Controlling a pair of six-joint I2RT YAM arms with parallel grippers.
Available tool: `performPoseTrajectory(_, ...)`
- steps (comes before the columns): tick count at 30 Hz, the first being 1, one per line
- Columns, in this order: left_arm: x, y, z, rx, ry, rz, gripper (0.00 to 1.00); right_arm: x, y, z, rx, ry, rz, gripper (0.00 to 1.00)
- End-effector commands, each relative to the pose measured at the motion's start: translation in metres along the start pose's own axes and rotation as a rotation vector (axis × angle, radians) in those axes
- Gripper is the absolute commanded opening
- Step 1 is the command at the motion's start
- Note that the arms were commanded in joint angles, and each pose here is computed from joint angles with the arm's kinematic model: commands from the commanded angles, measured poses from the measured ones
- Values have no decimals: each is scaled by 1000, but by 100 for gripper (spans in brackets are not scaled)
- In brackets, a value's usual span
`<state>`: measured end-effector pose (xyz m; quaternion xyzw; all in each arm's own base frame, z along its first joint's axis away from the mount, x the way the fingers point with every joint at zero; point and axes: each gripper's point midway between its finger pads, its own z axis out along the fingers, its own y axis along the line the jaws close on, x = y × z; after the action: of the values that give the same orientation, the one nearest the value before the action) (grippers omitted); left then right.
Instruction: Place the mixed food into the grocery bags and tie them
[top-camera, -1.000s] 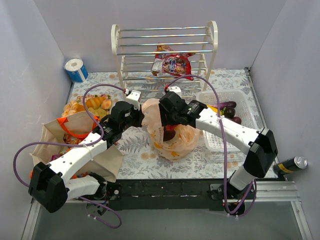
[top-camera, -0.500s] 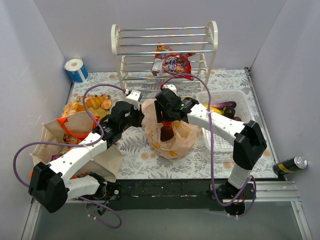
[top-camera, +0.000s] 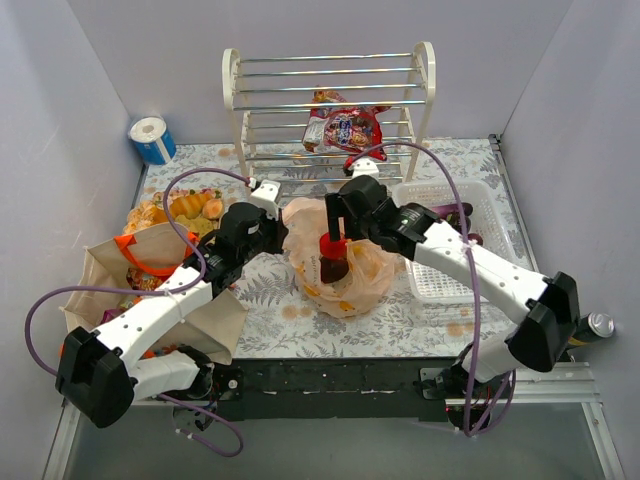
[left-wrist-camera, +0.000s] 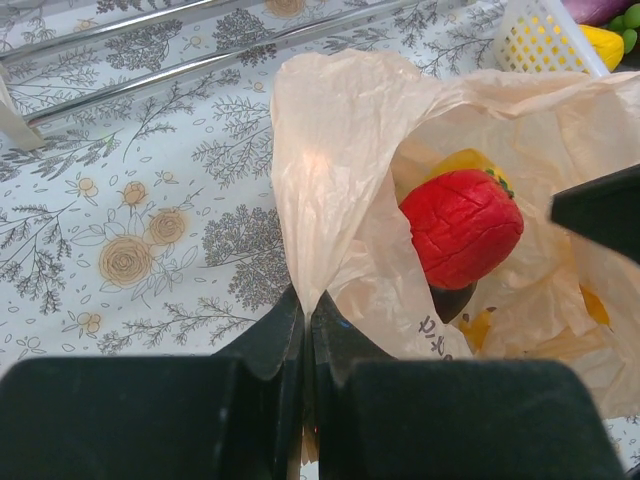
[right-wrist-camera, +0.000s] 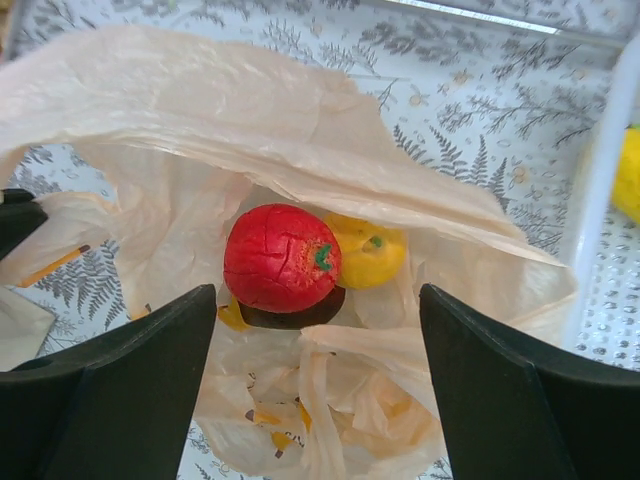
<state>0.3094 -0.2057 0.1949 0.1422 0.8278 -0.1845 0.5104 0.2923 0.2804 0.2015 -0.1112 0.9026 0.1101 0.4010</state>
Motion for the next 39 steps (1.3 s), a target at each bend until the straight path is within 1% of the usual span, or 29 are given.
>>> performPoseTrajectory(1, -17, -2, -13, 15, -66, -12, 0, -51, -15, -41, 10, -174, -22, 89)
performPoseTrajectory(3, -16, -5, -11, 31, -59, -15, 0, -72, -45, -53, 60, -193, 21, 89)
performPoseTrajectory(4, -17, -7, -9, 36, -54, -16, 0, -75, -56, -53, 70, -182, 40, 89)
performPoseTrajectory(5, -12, -6, -7, 32, -33, -15, 0, -80, -79, -50, 69, -163, 88, 89)
performPoseTrajectory(6, -11, -5, -6, 26, -28, -11, 0, -75, -92, -45, 78, -145, 106, 89)
performPoseTrajectory(7, -11, -3, -6, 16, -27, -13, 0, -75, -105, -42, 91, -141, 112, 89)
performPoseTrajectory(8, -13, -1, -8, 6, -40, -10, 0, -78, -129, -38, 127, -151, 141, 90)
performPoseTrajectory(10, -16, 0, -10, -2, -51, -8, 0, -67, -159, -29, 200, -107, 158, 92)
performPoseTrajectory(11, -18, 1, -12, -3, -60, -9, 0, -63, -184, -29, 256, -86, 201, 93)
performPoseTrajectory(14, -19, -1, -12, 5, -68, -14, 0, -55, -230, -16, 285, -62, 275, 93)
performPoseTrajectory(15, -18, -4, -10, 21, -58, -13, 0, -53, -245, -12, 313, -62, 296, 94)
performPoseTrajectory(16, -17, -6, -10, 33, -53, -15, 0, -46, -262, -4, 350, -32, 326, 93)
performPoseTrajectory(17, -16, -7, -9, 37, -49, -18, 0, -41, -284, -4, 389, -24, 387, 93)
performPoseTrajectory(18, -14, -7, -8, 38, -41, -16, 0, -35, -291, 1, 395, -8, 402, 93)
performPoseTrajectory(19, -14, -7, -8, 36, -38, -16, 0, -36, -299, 6, 412, -21, 404, 92)
performPoseTrajectory(20, -15, -6, -8, 32, -40, -16, 0, -21, -307, 17, 443, 22, 405, 92)
performPoseTrajectory(22, -16, -3, -9, 17, -45, -14, 0, -7, -322, 23, 515, 66, 384, 91)
performPoseTrajectory(25, -19, -1, -13, 3, -54, -4, 0, 31, -342, 36, 624, 193, 366, 90)
performPoseTrajectory(27, -19, 5, -13, -23, -63, -2, 0, 54, -343, 42, 626, 239, 376, 89)
performPoseTrajectory(29, -16, 2, -9, -11, -48, 3, 0, 61, -342, 46, 619, 240, 383, 88)
performPoseTrajectory(30, -16, 1, -9, -4, -45, 0, 0, 72, -340, 48, 618, 260, 389, 87)
performPoseTrajectory(32, -11, -1, -5, 0, -27, 2, 0, 73, -346, 48, 602, 227, 437, 84)
performPoseTrajectory(36, -9, -2, -5, 1, -22, 8, 0, 82, -347, 51, 611, 240, 451, 82)
performPoseTrajectory(37, -9, -1, -5, -5, -23, 8, 0, 90, -348, 52, 625, 252, 450, 82)
performPoseTrajectory(39, -8, -1, -3, -4, -19, 7, 0, 93, -351, 56, 629, 240, 456, 80)
